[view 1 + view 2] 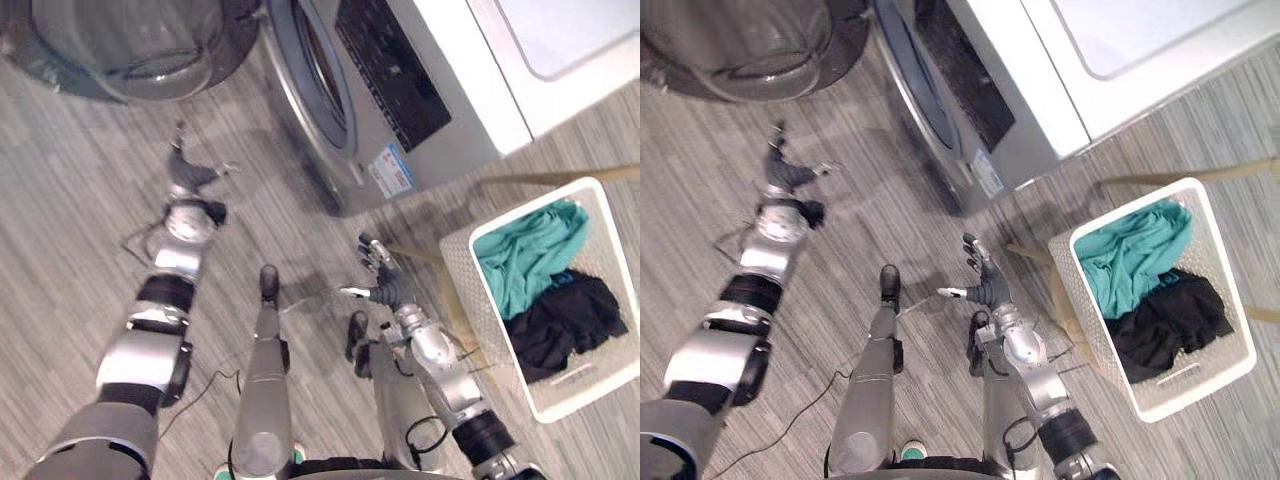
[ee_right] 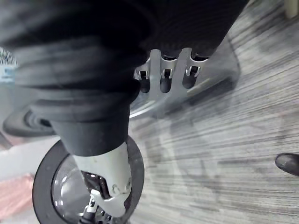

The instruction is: Pick up the laundry basket with both hands and put the clothes into the washing machine.

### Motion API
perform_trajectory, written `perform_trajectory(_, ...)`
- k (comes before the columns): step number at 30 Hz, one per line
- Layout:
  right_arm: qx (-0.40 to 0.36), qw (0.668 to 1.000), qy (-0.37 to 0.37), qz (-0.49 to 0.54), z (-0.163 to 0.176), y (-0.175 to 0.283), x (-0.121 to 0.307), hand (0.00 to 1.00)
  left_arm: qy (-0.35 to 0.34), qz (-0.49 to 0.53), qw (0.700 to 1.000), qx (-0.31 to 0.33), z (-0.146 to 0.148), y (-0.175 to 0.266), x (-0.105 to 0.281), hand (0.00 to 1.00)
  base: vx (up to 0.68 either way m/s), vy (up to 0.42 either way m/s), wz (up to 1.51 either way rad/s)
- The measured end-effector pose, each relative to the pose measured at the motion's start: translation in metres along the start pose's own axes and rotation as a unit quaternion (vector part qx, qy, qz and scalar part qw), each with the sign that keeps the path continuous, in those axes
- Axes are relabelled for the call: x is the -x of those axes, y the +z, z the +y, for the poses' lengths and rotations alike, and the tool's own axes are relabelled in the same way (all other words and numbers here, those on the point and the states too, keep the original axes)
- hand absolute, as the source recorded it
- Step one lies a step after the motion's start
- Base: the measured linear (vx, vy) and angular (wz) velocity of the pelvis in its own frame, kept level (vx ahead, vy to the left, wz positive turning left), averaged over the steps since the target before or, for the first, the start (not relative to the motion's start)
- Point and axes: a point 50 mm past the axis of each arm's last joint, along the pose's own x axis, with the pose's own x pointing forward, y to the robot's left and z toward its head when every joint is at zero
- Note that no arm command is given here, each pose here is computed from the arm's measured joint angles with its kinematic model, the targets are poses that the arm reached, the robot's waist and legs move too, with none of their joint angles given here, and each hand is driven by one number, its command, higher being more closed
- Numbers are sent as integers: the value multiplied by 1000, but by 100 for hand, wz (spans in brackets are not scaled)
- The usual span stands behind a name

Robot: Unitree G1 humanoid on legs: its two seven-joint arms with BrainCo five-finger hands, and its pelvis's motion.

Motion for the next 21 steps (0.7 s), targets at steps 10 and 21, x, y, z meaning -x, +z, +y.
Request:
perform_trajectory(10, 19, 992, -113, -46, -33, 22, 35, 0, 104, 13, 994, 16, 57, 7, -17, 0, -9, 23, -11)
perform_trajectory(21, 25, 979, -176, -97, -44, 47, 42, 0, 44, 20, 998, 28, 17, -26, 29, 0, 4, 3, 8)
